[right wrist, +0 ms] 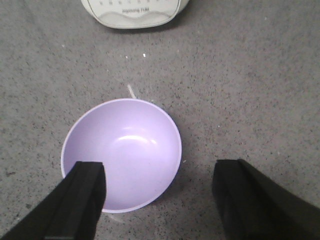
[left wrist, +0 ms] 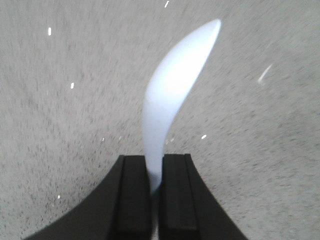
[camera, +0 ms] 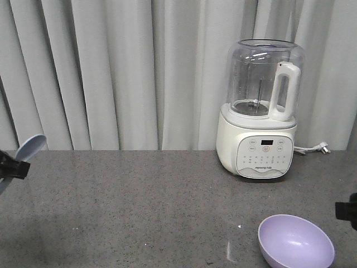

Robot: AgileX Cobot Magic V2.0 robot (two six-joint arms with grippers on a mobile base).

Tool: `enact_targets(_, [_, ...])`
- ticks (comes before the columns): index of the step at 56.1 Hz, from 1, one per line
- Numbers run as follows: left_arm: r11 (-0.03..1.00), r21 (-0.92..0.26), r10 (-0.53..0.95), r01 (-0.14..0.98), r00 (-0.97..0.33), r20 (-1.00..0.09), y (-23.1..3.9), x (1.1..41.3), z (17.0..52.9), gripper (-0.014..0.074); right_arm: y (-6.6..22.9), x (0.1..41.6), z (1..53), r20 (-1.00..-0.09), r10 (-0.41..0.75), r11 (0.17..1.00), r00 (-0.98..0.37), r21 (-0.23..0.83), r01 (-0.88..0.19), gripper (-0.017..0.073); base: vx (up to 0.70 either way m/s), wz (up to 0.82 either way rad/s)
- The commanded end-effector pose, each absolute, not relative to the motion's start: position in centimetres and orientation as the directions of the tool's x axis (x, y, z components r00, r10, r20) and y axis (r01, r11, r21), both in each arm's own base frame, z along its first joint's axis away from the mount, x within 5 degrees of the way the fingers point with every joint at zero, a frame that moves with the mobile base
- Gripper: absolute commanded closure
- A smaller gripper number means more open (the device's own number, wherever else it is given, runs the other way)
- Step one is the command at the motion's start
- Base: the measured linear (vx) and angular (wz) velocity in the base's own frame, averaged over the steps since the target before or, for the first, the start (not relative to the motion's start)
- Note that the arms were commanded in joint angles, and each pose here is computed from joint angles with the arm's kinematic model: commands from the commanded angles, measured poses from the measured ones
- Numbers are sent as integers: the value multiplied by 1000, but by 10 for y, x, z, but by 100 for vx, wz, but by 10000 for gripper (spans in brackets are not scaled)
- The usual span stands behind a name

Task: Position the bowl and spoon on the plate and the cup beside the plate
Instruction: 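Grasp the lavender bowl rim with the right gripper and lift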

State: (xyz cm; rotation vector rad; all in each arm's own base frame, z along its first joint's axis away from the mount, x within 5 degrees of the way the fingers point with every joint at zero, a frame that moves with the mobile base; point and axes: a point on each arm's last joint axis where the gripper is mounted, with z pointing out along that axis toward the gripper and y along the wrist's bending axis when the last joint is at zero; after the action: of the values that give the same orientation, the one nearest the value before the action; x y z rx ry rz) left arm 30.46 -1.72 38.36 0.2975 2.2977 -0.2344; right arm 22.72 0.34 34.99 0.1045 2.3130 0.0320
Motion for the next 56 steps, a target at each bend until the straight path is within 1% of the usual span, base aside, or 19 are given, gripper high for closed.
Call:
enact_targets(1, [955, -52, 115, 293, -525, -843, -22, 283, 422, 594, 3, 248, 365, -759, 90, 996, -645, 59, 69, 72, 0, 0])
enact_targets(9, [954, -39, 111, 297, -470, -875, -23, 264, 440, 594, 3, 281, 352, -683, 83, 996, -726, 44, 73, 80, 0, 0])
enact_targets(18, [954, -37, 104, 296, -446, -889, -23, 250, 446, 594, 4, 312, 335, -597, 63, 998, -800, 19, 64, 80, 0, 0])
enact_targets(23, [954, -48, 93, 296, -445, -890, -24, 245, 443, 594, -3, 327, 324, -569, 101, 995, -816, 42, 94, 80, 0, 0])
enact_targets(28, [956, -53, 85, 290, -444, -892, -24, 242, 438, 594, -16, 336, 312, -539, 146, 989, -830, 67, 130, 80, 0, 0])
enact_targets(34, [956, -60, 78, 287, -446, -891, -24, 241, 435, 594, -27, 344, 294, -482, 154, 988, -862, 92, 125, 80, 0, 0])
enact_targets(40, [957, -61, 76, 285, -444, -893, -24, 242, 435, 594, -27, 350, 279, -441, 119, 992, -890, 98, 84, 80, 0, 0])
enact_targets(46, [957, -60, 75, 284, -441, -894, -24, 242, 435, 594, -27, 357, 266, -419, 126, 990, -899, 114, 86, 83, 0, 0])
enact_targets(51, [957, -60, 74, 283, -440, -895, -24, 242, 435, 594, -27, 363, 256, -407, 129, 989, -904, 114, 90, 110, 0, 0])
enact_targets(54, [957, -60, 74, 283, -440, -895, -24, 242, 435, 594, -28, 365, 251, -399, 130, 989, -908, 114, 91, 153, 0, 0])
enact_targets(56, [957, -60, 74, 283, -439, -895, -23, 242, 435, 594, -28, 366, 248, -393, 130, 989, -910, 114, 92, 204, 0, 0])
